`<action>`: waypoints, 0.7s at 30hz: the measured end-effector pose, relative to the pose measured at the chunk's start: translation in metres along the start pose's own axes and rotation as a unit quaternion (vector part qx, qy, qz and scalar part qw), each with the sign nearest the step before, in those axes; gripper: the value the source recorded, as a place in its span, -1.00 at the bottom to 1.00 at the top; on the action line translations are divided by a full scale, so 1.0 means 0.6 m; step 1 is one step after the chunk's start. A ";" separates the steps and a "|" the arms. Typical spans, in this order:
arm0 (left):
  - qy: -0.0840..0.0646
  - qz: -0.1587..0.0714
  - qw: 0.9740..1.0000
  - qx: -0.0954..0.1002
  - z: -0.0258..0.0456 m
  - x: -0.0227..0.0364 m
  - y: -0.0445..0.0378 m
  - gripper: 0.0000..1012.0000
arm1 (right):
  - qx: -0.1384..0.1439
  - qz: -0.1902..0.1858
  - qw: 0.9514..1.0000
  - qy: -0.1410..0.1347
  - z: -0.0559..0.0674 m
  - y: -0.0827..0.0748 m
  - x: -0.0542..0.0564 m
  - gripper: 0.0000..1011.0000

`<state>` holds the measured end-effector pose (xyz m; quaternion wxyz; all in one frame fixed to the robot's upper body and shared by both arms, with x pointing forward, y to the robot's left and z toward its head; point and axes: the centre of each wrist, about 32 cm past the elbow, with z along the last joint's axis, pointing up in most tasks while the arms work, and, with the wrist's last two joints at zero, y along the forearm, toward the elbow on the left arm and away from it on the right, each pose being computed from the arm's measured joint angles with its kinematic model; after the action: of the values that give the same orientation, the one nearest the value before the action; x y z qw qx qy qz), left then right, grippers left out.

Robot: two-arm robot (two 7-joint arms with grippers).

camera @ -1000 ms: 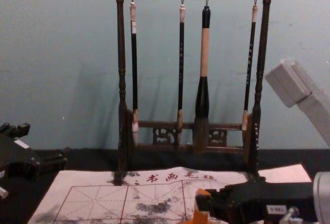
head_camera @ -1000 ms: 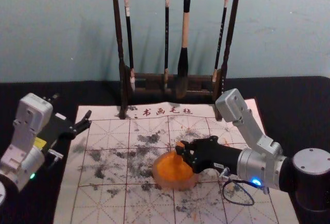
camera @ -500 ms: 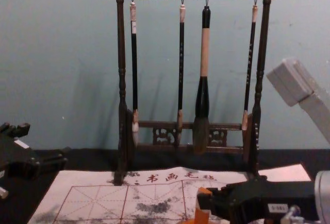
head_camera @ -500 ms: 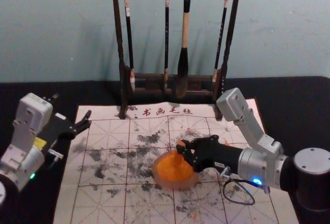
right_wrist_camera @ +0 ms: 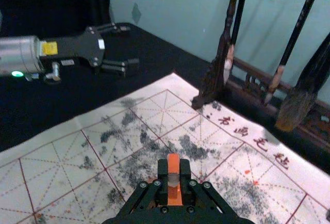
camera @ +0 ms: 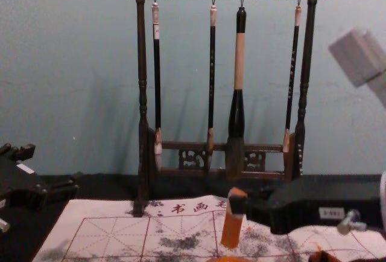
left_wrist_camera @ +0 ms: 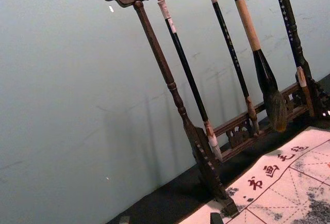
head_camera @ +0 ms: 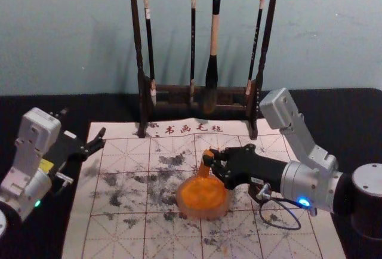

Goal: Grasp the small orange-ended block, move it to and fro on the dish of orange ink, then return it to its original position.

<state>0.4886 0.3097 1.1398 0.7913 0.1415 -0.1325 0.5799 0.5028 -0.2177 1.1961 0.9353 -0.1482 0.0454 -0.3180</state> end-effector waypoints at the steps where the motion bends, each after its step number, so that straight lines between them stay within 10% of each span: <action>1: 0.000 0.000 1.000 0.000 0.000 0.0000 0.000 1.00 | 0.003 -0.001 1.000 -0.001 0.003 -0.003 -0.001 -0.88; 21: 0.000 0.000 1.000 0.000 0.000 0.0000 0.000 1.00 | 0.003 -0.044 0.999 0.000 0.023 -0.092 -0.017 -0.88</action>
<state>0.4886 0.3097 1.1398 0.7913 0.1415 -0.1325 0.5800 0.4651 -0.2499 1.2258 0.9209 -0.1469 0.0380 -0.3590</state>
